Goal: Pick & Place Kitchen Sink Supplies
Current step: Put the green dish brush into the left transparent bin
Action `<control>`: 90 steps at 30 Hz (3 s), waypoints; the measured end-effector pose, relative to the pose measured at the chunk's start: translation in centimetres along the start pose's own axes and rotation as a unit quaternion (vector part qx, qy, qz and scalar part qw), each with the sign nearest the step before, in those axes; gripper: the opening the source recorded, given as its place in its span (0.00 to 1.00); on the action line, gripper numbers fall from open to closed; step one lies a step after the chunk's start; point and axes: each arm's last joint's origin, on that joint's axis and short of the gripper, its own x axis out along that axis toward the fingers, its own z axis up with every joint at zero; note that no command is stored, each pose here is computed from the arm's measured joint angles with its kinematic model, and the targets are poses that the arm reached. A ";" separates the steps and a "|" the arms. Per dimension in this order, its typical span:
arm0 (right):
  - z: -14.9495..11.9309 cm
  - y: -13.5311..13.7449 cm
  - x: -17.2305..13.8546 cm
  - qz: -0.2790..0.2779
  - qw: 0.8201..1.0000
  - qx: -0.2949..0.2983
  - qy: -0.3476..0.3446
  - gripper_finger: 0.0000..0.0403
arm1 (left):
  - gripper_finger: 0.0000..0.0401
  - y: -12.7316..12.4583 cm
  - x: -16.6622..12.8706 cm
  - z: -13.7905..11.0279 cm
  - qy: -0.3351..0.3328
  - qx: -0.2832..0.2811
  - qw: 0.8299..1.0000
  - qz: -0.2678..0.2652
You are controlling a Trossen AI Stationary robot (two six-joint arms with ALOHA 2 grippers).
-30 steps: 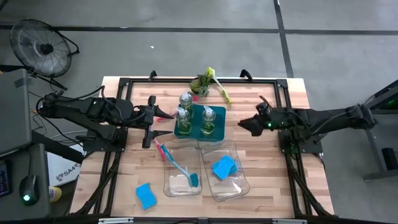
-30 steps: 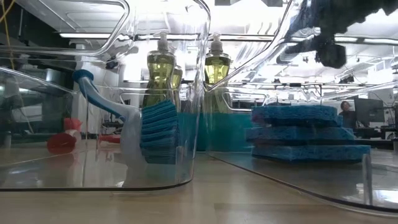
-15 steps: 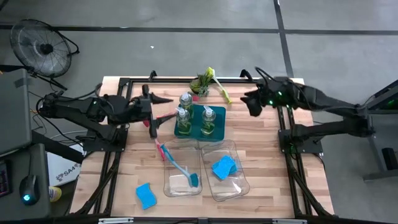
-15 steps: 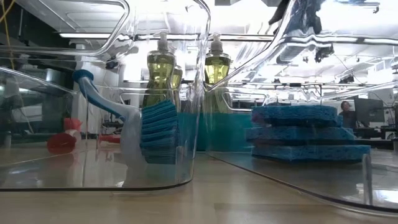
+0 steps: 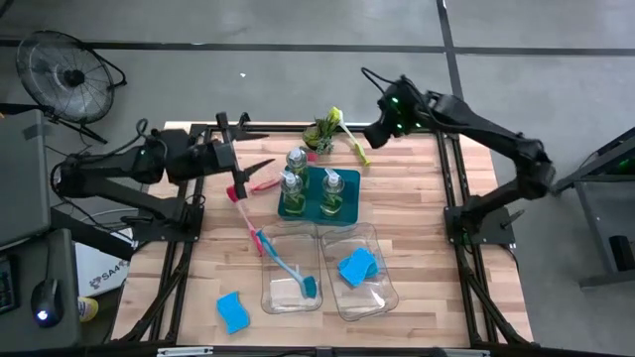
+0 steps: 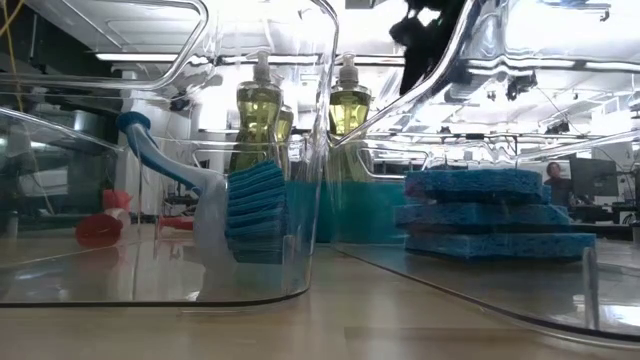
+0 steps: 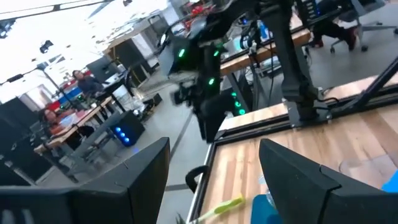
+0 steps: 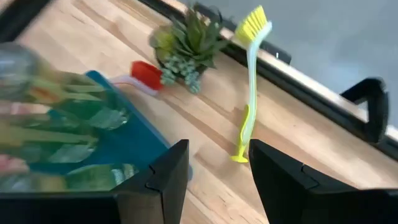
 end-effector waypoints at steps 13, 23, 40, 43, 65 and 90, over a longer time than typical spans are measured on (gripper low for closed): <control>1.3 -6.3 10.9 -0.027 0.988 0.060 0.138 0.40 | 0.61 4.2 -0.5 -3.0 0.028 0.011 0.998 -0.053; 1.5 -8.3 12.6 0.005 0.988 0.014 0.154 0.42 | 0.61 5.3 -0.7 -4.1 0.027 -0.004 0.994 -0.108; 1.2 -8.8 15.7 0.024 0.986 0.052 0.157 0.83 | 0.61 5.7 -0.6 -4.3 0.038 -0.047 0.994 -0.092; 0.7 -9.0 16.9 0.011 0.983 0.050 0.177 0.84 | 0.61 5.8 -0.6 -4.4 0.046 -0.055 0.994 -0.078; -1.6 -6.8 22.0 -0.026 0.977 0.012 0.212 0.80 | 0.61 5.8 -0.6 -4.4 0.051 -0.088 0.992 -0.072; -2.9 -5.0 23.0 -0.050 0.970 -0.032 0.237 0.47 | 0.61 5.7 -0.6 -4.6 0.065 -0.091 0.991 -0.078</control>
